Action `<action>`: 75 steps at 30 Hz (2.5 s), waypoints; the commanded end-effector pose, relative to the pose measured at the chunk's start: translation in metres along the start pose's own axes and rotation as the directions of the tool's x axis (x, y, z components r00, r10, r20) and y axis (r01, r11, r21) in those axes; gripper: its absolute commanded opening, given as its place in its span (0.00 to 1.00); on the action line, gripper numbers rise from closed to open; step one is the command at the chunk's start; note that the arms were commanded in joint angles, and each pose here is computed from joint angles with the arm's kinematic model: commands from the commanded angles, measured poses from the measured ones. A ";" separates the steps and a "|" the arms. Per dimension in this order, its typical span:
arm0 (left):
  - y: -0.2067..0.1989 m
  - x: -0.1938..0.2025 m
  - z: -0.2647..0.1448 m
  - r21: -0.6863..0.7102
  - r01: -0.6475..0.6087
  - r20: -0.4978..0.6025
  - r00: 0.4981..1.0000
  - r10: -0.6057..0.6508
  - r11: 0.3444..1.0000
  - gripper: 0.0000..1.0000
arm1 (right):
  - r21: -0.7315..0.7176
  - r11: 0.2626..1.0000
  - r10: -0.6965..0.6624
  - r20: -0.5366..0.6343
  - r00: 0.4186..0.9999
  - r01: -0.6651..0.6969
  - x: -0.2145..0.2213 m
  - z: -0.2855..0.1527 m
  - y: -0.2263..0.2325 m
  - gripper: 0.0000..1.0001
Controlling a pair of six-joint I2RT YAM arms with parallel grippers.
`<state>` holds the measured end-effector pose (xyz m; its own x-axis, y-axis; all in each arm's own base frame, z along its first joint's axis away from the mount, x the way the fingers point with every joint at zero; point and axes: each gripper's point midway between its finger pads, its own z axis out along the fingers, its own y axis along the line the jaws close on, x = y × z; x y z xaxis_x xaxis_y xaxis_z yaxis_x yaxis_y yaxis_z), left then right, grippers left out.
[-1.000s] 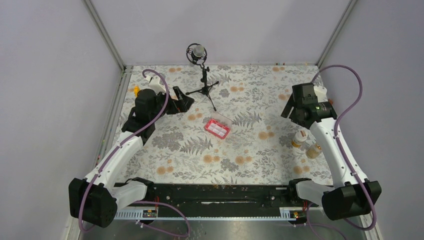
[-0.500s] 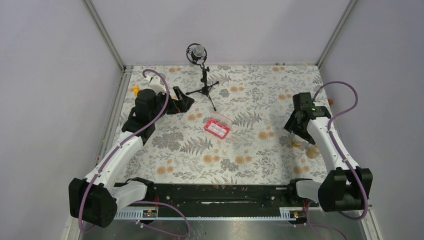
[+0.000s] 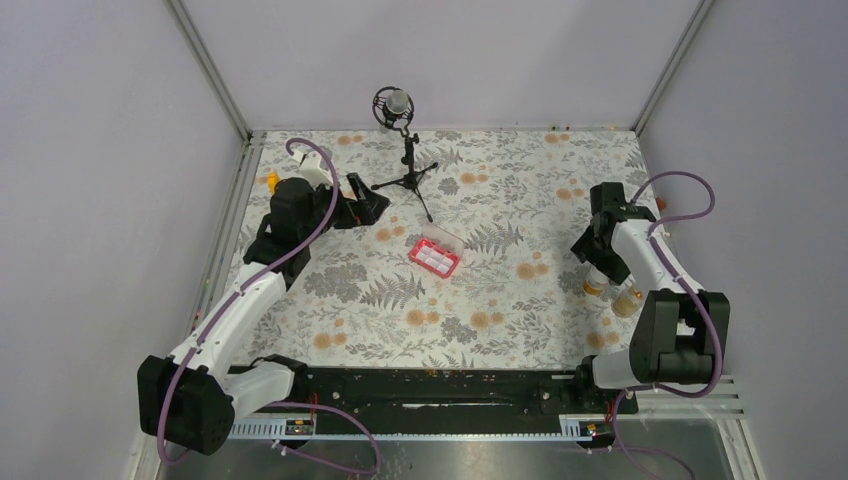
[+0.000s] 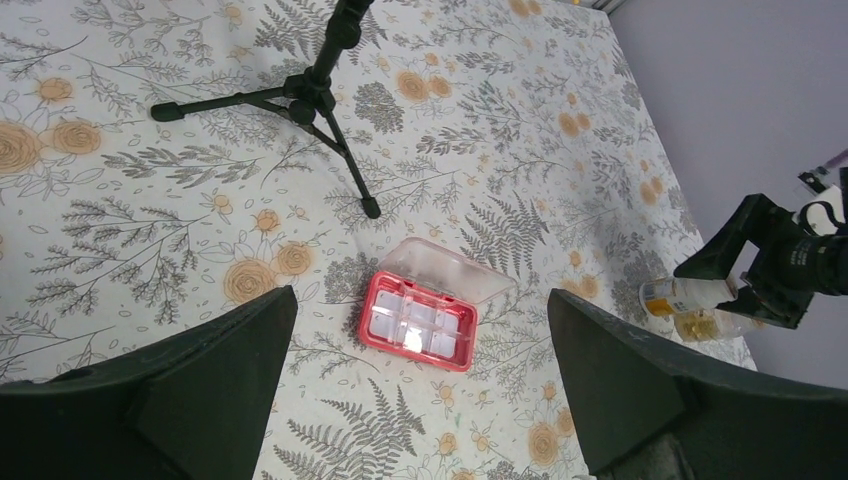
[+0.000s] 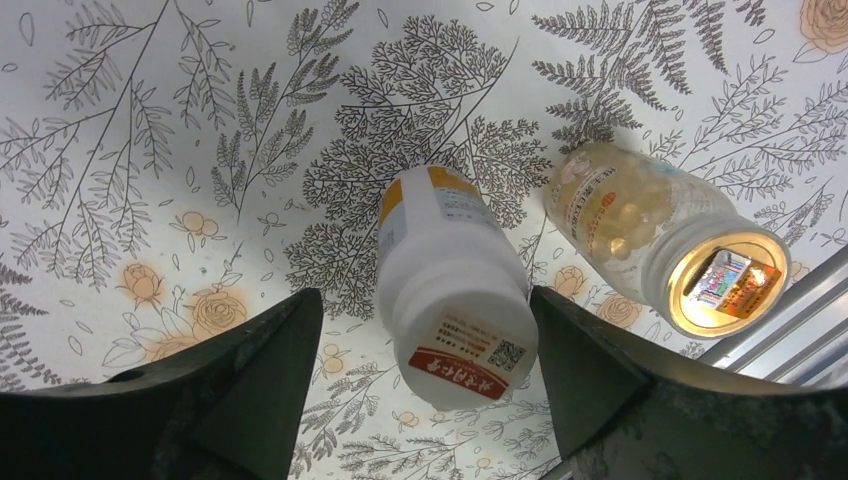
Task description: Sort the pills into containers
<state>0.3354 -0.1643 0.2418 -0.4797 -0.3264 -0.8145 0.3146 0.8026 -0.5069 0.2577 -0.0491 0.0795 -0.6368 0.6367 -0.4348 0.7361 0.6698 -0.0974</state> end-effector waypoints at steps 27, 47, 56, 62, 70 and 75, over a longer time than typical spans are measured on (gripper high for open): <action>-0.125 0.052 0.030 0.500 -0.313 0.015 0.935 0.354 0.807 0.99 | -0.539 0.842 -0.110 -0.131 0.985 0.022 0.028 -0.110 0.102 0.43; -0.183 0.090 0.046 0.752 -0.341 0.054 0.885 0.462 0.565 0.96 | -0.931 0.339 -0.477 -0.045 0.878 0.136 0.078 -0.260 0.184 0.43; -0.184 0.108 0.043 0.807 -0.297 0.016 0.875 0.484 0.510 0.85 | -0.949 0.276 -0.552 -0.026 0.834 0.152 0.089 -0.267 0.181 0.45; -0.186 0.114 0.041 0.833 -0.259 -0.016 0.872 0.488 0.490 0.59 | -0.952 0.246 -0.590 0.002 0.807 0.182 0.095 -0.268 0.181 0.48; -0.191 0.107 0.043 0.833 -0.256 -0.011 0.879 0.476 0.491 0.23 | -0.948 0.242 -0.597 0.023 0.802 0.207 0.097 -0.267 0.178 0.64; -0.195 0.101 0.037 0.848 -0.223 -0.009 0.900 0.435 0.480 0.00 | -0.947 0.160 -0.518 0.160 0.840 0.279 0.081 -0.282 0.179 0.89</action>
<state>0.2550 -0.3658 0.2054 -0.3757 0.1551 -0.9137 0.9253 0.1176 -0.3606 0.2717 0.2283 0.2452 -0.9457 0.1355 -0.2955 -0.1284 0.6793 0.7225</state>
